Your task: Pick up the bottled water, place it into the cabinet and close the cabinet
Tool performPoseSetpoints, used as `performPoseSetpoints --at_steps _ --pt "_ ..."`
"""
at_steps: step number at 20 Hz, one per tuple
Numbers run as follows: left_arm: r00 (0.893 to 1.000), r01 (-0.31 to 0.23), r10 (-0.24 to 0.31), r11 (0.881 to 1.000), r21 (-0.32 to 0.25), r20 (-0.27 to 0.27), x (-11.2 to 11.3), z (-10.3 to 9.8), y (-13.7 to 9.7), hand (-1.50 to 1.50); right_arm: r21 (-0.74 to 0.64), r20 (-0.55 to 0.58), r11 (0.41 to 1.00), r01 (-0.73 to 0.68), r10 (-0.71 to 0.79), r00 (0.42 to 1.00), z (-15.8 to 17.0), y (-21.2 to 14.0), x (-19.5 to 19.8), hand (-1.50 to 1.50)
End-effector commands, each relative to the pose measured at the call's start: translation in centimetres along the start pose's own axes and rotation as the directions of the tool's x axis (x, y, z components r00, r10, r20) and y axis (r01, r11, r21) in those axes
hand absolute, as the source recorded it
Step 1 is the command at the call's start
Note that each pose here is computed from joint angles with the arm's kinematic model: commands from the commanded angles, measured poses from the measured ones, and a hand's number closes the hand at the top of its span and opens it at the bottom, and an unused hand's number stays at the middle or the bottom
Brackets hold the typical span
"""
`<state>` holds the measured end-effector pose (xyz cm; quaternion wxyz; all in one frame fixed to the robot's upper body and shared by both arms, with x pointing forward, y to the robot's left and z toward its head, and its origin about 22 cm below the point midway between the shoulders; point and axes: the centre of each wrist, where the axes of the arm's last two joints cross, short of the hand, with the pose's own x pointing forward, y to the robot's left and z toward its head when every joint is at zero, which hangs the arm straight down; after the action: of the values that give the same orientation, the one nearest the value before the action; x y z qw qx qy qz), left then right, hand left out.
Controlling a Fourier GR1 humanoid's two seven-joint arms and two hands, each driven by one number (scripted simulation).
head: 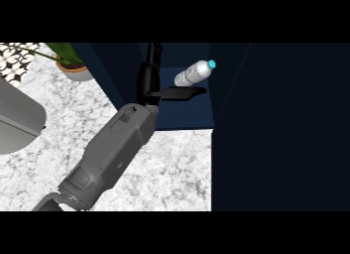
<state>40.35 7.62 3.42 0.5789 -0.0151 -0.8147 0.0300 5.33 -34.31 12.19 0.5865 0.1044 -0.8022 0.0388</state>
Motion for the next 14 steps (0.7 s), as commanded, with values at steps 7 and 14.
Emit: performPoseSetpoints --at_steps 7,14 --pt "0.988 -0.146 0.143 0.988 -0.054 -0.064 -0.8 9.8 -1.6 -1.5 0.016 0.006 1.0 -0.021 0.021 1.0 -0.6 2.9 2.6 -1.5" --pt "0.976 -0.216 0.213 0.975 -0.053 -0.049 1.3 15.3 -2.0 -1.5 0.01 0.022 0.999 -0.039 0.039 0.999 -1.0 2.5 3.1 -1.5"
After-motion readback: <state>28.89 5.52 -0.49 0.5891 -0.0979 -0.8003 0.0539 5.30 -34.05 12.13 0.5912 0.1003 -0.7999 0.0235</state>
